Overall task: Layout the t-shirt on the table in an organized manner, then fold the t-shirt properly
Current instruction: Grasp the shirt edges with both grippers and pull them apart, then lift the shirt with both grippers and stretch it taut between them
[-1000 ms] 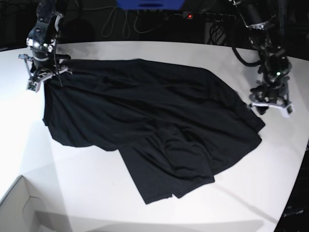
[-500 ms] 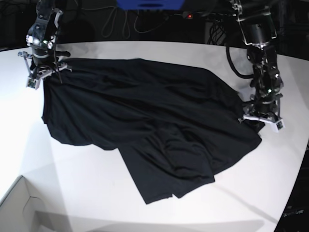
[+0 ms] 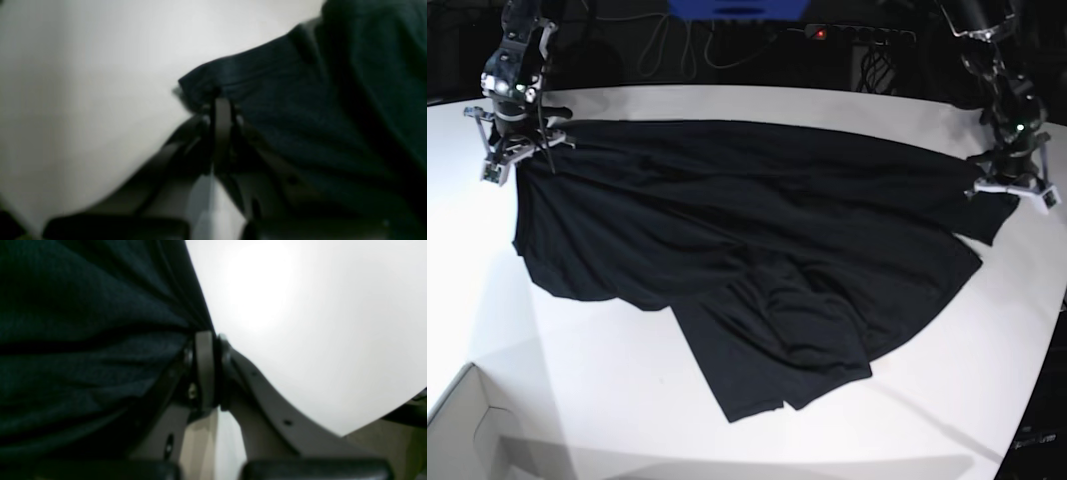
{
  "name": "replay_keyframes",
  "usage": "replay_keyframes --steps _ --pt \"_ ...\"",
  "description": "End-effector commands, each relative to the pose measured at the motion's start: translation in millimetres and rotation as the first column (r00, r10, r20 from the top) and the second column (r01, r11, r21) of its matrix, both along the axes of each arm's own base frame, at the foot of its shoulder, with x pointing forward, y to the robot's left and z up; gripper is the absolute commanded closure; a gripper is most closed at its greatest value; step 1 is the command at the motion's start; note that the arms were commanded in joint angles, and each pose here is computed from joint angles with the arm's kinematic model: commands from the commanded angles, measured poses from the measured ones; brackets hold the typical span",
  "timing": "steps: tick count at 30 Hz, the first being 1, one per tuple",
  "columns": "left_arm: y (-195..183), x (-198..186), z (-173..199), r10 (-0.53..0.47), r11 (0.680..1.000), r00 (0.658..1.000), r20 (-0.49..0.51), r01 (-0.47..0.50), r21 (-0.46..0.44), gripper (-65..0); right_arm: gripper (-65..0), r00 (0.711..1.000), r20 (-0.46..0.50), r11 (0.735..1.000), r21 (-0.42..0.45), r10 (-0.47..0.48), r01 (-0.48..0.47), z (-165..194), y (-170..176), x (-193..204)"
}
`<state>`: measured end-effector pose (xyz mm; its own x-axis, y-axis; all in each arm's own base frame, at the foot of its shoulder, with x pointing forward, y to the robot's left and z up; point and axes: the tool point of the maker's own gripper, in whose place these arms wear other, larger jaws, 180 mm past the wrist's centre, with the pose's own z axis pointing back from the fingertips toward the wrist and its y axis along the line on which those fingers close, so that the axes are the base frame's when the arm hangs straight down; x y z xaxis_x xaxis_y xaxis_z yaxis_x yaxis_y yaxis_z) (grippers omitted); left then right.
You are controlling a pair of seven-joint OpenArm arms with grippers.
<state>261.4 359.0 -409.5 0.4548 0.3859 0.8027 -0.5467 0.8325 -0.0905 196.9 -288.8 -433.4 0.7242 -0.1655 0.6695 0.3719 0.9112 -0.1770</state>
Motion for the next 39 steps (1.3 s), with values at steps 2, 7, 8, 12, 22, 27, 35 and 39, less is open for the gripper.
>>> replay_keyframes --steps 2,7,8,12,22,27,35,39 --pt "12 5 23 0.004 0.999 0.998 0.058 -0.007 0.051 -0.2 0.0 0.998 -0.062 1.000 0.016 -0.012 0.013 -9 1 -11" --pt "32 -12 26 0.065 0.996 0.996 0.058 -0.069 0.062 -0.2 0.0 0.999 -0.049 1.000 0.022 -0.012 0.014 -7 3 -4" --pt "36 -15 28 0.079 0.994 0.995 0.062 -0.083 0.065 -0.2 0.0 0.999 -0.049 1.000 0.022 -0.012 0.014 -7 3 -4" --pt "53 -25 33 0.130 0.988 0.989 0.073 -0.135 0.073 -0.2 0.0 0.999 -0.046 1.000 0.021 -0.012 0.013 -6 3 -3" --pt "50 -35 19 0.143 0.990 0.990 -0.015 -0.143 0.012 -0.2 0.0 0.995 -0.095 1.000 0.018 -0.011 0.013 -13 3 -28" --pt "41 -44 4 0.134 0.989 0.986 -0.098 -0.139 -0.047 -0.2 0.0 0.997 -0.083 1.000 0.004 -0.004 0.004 -2 6 -38" --pt "32 -39 13 0.123 0.991 0.990 -0.068 -0.126 -0.048 -0.2 0.0 0.999 -0.050 1.000 -0.015 0.002 -0.003 12 5 -32" --pt "31 -41 25 0.111 0.994 0.993 -0.051 -0.112 -0.020 -0.5 0.0 0.998 -0.061 1.000 -0.016 0.001 -0.002 11 4 -37"
